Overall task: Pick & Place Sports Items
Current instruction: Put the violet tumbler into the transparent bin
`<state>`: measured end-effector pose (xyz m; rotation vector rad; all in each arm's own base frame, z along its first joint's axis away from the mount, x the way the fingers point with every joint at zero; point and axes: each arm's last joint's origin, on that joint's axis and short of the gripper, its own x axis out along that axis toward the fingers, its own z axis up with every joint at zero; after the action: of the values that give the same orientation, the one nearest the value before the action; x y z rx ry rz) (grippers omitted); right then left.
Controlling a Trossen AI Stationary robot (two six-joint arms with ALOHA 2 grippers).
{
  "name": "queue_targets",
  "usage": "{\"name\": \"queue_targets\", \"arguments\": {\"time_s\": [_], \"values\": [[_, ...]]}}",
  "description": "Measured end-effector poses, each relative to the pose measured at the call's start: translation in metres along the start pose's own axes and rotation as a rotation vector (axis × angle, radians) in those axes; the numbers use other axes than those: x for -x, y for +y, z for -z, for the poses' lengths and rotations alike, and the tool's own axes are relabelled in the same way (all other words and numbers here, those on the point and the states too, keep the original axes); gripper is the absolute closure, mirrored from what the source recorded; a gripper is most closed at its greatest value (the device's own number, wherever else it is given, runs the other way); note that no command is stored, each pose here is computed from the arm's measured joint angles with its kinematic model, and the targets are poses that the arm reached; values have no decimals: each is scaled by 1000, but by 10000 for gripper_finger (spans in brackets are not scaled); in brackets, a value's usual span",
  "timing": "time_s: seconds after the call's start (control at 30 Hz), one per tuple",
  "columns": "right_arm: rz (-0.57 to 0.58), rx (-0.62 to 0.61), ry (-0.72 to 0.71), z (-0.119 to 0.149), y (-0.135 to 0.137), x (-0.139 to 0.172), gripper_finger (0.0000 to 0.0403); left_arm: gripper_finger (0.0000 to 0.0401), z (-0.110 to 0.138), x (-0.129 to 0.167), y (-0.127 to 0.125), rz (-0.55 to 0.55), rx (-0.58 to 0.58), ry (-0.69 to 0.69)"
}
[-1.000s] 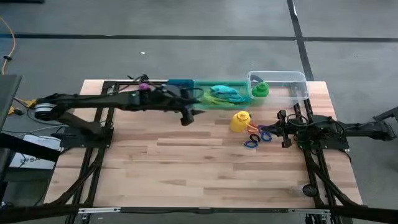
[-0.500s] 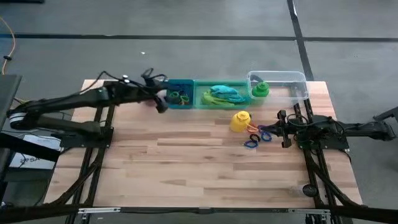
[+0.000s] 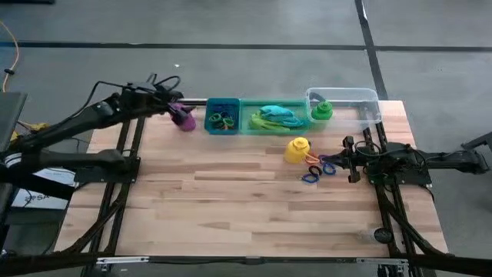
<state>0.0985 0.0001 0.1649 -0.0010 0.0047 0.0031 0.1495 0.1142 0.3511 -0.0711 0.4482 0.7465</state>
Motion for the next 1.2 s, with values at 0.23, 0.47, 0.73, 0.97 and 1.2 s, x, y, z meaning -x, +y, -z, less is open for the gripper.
{"name": "queue_targets", "arguments": {"time_s": [0.23,0.47,0.73,0.97,1.2], "values": [[0,0,0,0,0,0,403,19,24,2,16,-80,24,-1],[0,0,0,0,0,0,403,19,57,-5,18,-106,47,-94],[0,0,0,0,0,0,403,19,85,-21,18,-91,59,-148],[0,0,0,0,0,0,403,19,96,-33,23,-108,67,-111],[0,0,0,0,0,0,402,20,99,-50,24,-59,59,-73]]}}
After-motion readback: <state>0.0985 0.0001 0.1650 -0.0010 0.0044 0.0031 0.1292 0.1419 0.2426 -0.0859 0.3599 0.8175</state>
